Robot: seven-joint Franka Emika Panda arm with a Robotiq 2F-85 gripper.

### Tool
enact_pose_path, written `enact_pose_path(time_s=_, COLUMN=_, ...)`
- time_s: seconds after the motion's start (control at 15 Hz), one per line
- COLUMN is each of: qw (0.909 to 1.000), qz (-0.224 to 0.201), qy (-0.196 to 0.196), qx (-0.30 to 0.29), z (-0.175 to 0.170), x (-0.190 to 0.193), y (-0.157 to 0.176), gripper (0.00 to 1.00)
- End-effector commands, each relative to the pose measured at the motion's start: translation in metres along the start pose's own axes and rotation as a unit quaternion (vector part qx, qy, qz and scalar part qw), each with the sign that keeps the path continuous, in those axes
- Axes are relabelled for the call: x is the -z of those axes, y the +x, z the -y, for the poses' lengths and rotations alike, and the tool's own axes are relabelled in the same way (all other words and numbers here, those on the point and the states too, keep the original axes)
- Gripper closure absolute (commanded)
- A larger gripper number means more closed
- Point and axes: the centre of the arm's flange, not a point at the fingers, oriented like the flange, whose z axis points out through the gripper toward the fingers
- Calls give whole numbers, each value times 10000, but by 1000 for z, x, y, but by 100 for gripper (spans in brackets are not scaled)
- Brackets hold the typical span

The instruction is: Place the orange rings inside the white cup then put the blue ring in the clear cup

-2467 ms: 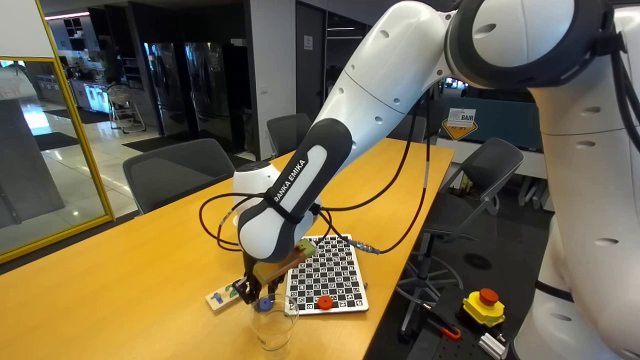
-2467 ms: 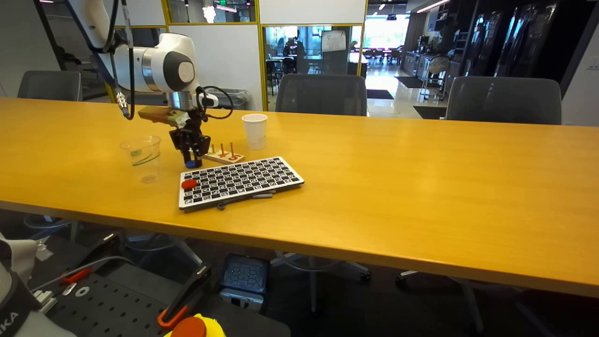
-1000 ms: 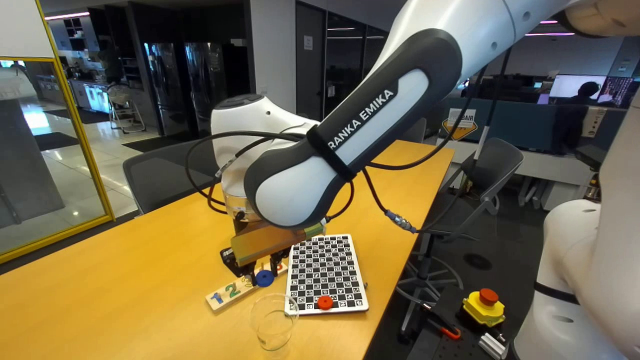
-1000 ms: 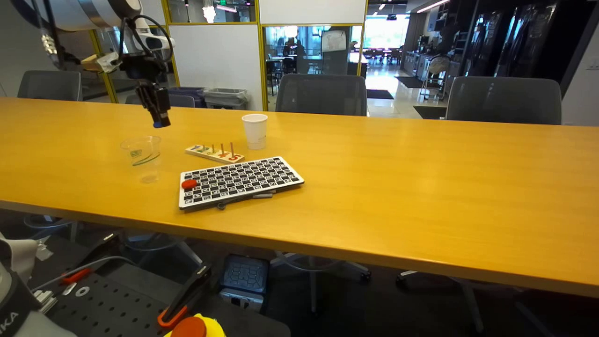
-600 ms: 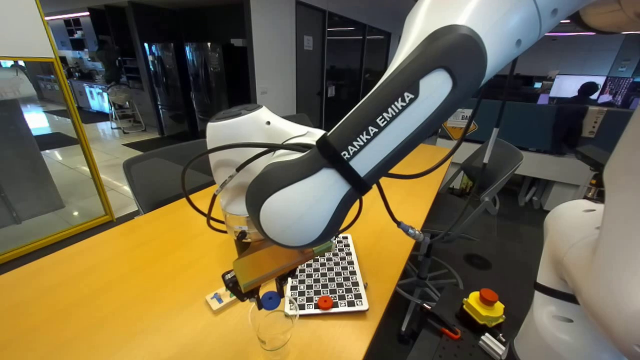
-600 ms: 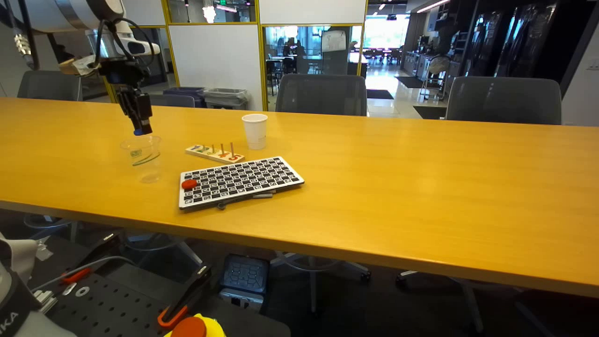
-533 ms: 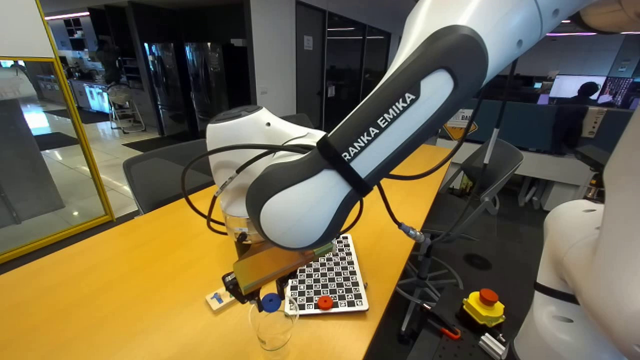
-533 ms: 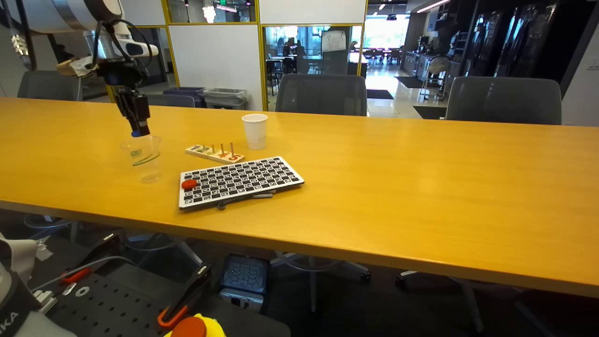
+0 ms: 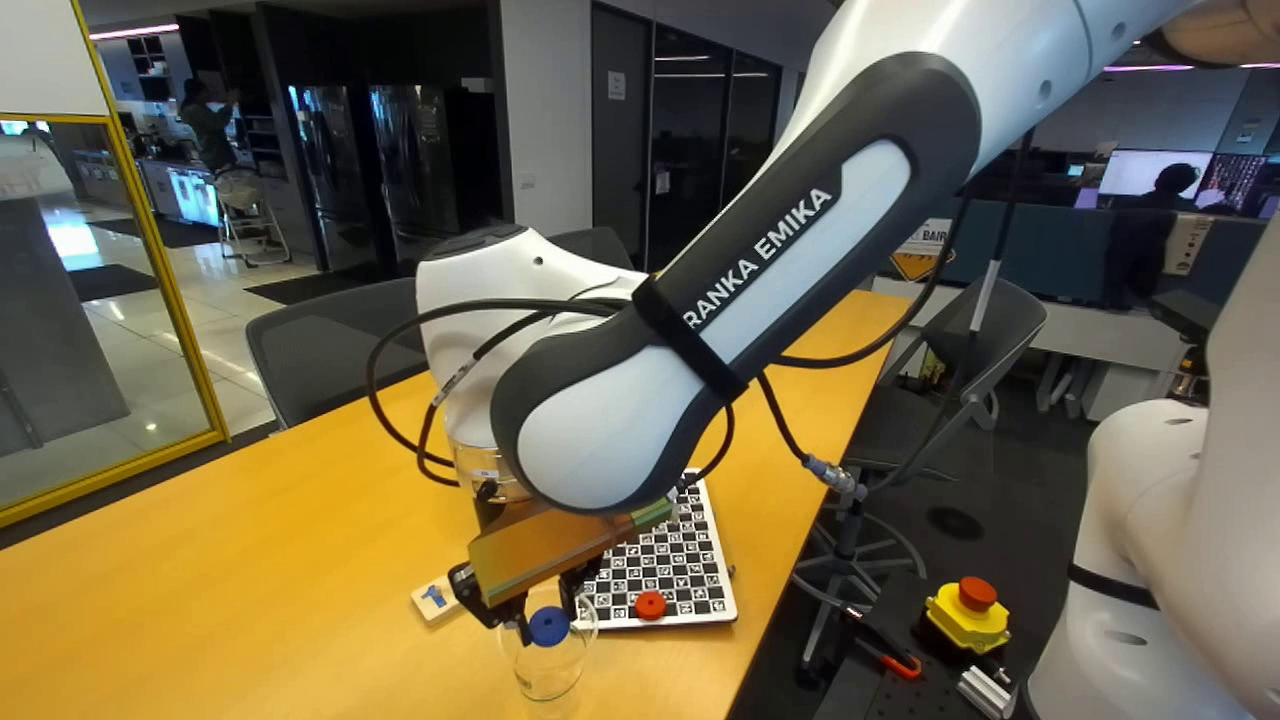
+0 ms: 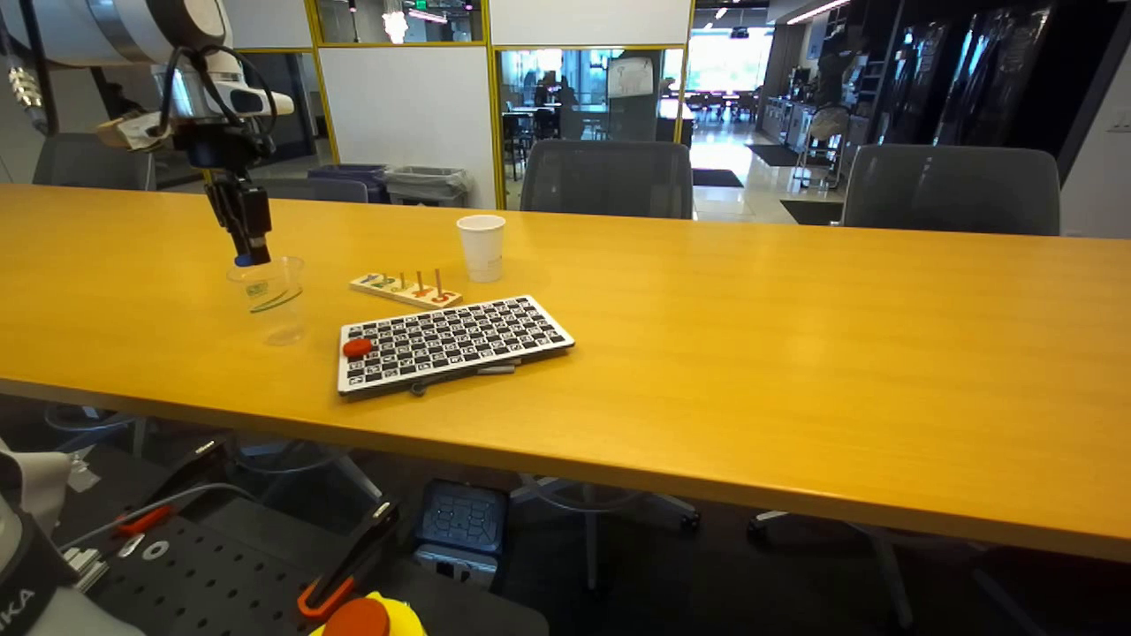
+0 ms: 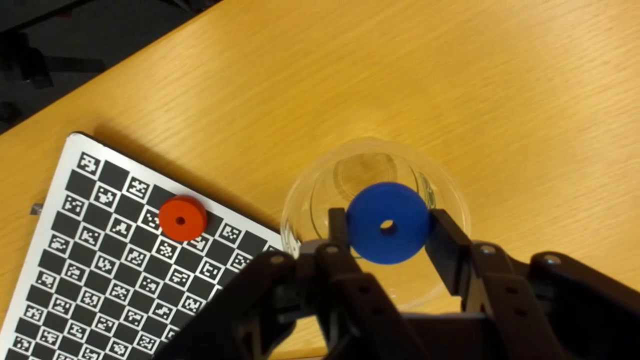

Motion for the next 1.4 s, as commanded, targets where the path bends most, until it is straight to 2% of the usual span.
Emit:
enact_pose_path(time_s=0.0, qw=9999, qz=40, qy=135, qx=-67, z=-8, x=6, y=2, gripper=24)
enact_pose_path(time_s=0.2, qw=9998, qz=-32, qy=130, qx=-148, z=-16, x=9, y=11, gripper=2)
enact_pose_path(time_s=0.27, qw=9997, qz=-61, qy=129, qx=-205, z=-21, x=11, y=16, gripper=0)
enact_pose_path(time_s=0.73, qw=9956, qz=-175, qy=248, qx=-884, z=-88, x=19, y=57, gripper=0)
enact_pose_path(time_s=1.07, qw=9918, qz=-47, qy=276, qx=-1250, z=-125, x=-9, y=75, gripper=0)
enact_pose_path(time_s=1.33, qw=9904, qz=155, qy=346, qx=-1327, z=-137, x=-38, y=76, gripper=0)
